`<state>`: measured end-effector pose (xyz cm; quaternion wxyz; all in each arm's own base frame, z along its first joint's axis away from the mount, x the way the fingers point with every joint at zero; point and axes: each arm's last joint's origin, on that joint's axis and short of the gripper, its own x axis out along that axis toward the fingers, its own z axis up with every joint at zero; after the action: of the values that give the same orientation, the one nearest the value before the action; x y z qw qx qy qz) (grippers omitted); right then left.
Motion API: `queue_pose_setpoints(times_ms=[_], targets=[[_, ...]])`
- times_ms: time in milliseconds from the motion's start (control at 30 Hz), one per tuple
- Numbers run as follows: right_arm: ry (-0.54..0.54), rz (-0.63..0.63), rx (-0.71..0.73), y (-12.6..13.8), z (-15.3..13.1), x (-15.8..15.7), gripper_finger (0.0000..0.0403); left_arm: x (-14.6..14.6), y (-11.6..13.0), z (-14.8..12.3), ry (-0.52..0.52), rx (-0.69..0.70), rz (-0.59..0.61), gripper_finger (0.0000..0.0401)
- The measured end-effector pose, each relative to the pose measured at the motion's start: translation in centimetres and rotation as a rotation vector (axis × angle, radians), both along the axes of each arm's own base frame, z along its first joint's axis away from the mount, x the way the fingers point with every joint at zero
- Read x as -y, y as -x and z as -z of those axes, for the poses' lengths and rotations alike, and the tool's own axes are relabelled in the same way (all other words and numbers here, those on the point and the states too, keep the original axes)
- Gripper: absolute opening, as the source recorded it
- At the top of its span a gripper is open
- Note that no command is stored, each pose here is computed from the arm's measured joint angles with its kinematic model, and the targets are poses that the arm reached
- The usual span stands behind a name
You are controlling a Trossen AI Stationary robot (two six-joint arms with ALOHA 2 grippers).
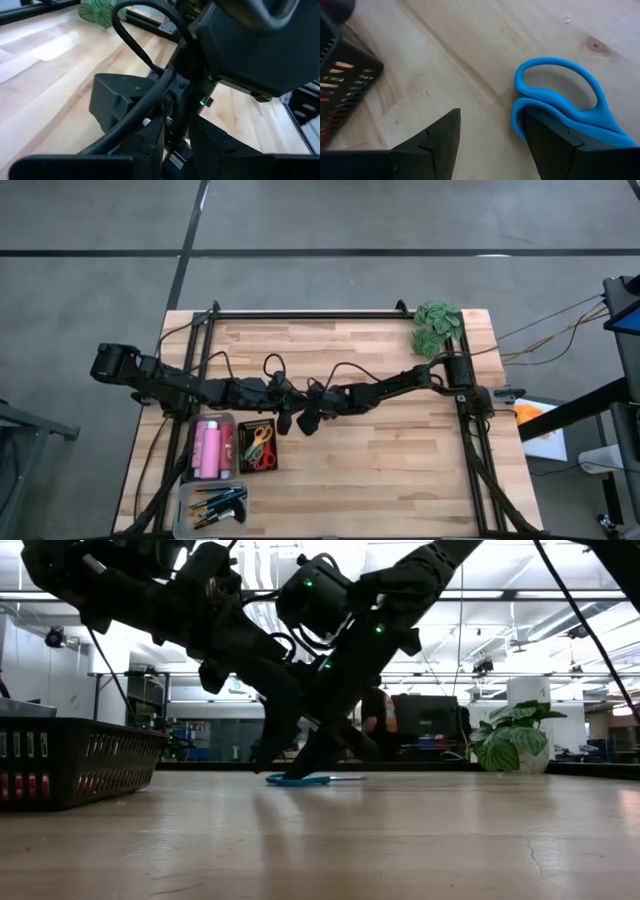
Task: Pick & Place Paint Supplies
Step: Put the blue scissors into the black bin
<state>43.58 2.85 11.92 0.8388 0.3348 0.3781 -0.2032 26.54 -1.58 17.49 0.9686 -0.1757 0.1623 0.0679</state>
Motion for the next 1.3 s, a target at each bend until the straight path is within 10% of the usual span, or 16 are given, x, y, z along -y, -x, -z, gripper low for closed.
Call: queue_pose_setpoints(times_ms=[600, 1300], targets=[[-0.019, -0.006, 0.011, 0.3, -0.1, -0.3, 0.0208, 0.0, 0.0, 0.0, -0.003, -0.007, 0.015, 0.0094], [0.159, 0.036, -0.017, 5.7, -11.0, 0.8, 0.0208, 0.0, 0.0, 0.2, -0.007, -0.025, 0.008, 0.0094]])
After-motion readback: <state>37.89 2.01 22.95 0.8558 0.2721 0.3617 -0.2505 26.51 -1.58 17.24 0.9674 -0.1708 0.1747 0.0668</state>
